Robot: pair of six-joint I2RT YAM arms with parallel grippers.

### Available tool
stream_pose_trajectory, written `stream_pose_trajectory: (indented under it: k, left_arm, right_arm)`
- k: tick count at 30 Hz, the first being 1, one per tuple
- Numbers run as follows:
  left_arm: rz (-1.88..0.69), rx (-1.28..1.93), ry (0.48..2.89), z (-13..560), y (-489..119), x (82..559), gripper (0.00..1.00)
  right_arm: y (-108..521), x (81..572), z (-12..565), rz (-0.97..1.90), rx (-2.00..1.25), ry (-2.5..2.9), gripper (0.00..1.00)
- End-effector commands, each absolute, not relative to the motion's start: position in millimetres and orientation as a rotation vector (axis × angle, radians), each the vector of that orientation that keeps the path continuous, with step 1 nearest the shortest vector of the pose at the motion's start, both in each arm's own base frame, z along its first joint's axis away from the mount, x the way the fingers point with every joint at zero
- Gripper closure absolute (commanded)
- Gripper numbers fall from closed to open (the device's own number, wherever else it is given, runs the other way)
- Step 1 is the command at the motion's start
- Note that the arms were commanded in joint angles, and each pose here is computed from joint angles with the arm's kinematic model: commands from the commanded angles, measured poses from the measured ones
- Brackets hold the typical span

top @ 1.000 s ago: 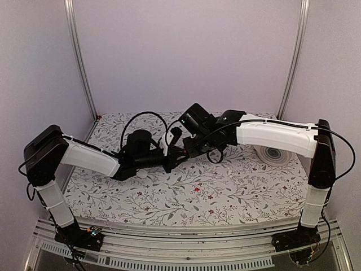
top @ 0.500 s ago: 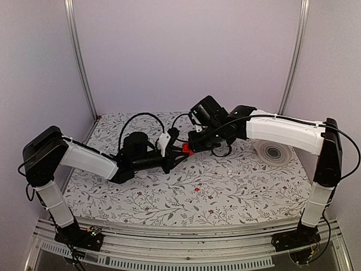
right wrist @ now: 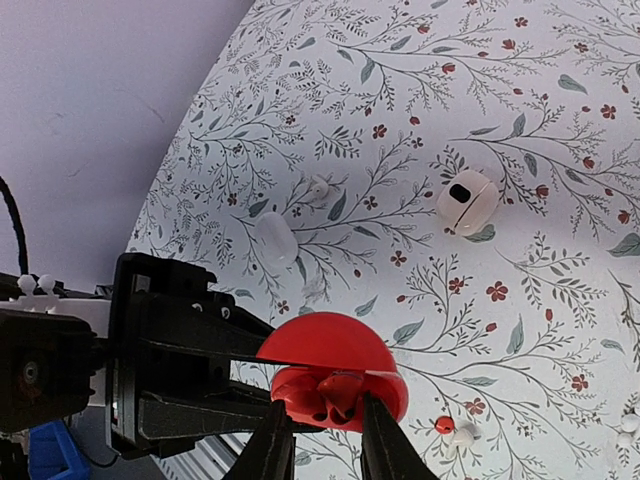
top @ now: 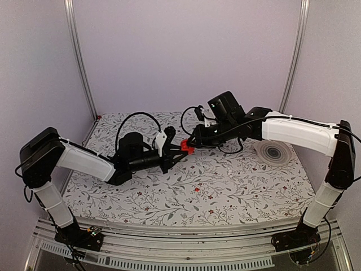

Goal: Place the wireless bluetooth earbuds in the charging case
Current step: Insert the left earbud into the left side groove of the charging case.

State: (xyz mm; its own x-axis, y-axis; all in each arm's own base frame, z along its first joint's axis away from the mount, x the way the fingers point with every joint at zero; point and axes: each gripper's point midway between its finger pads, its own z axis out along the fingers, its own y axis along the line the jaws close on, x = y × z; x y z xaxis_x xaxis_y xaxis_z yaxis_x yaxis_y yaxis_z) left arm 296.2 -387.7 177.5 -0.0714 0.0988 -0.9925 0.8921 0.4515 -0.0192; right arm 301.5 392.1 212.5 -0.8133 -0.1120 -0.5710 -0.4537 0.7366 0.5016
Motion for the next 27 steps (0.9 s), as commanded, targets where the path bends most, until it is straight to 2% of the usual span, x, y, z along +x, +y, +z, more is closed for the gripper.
stream_pose_trajectory:
  k: [1,12,27]
  left_arm:
    - [-0.846,0.913,1.43,198,-388,289,1.0]
    - [-0.861,0.932,1.413,202,-388,285,1.0]
    - [-0.886,0.96,1.411,202,-392,280,1.0]
  right_arm:
    - [392,302,242,0.997,-0.406,2.342,0.74]
    - [375,314,239,0.879,-0.376,2.339,0.75]
    - [380,317,241,0.874,-0.43,2.307,0.75]
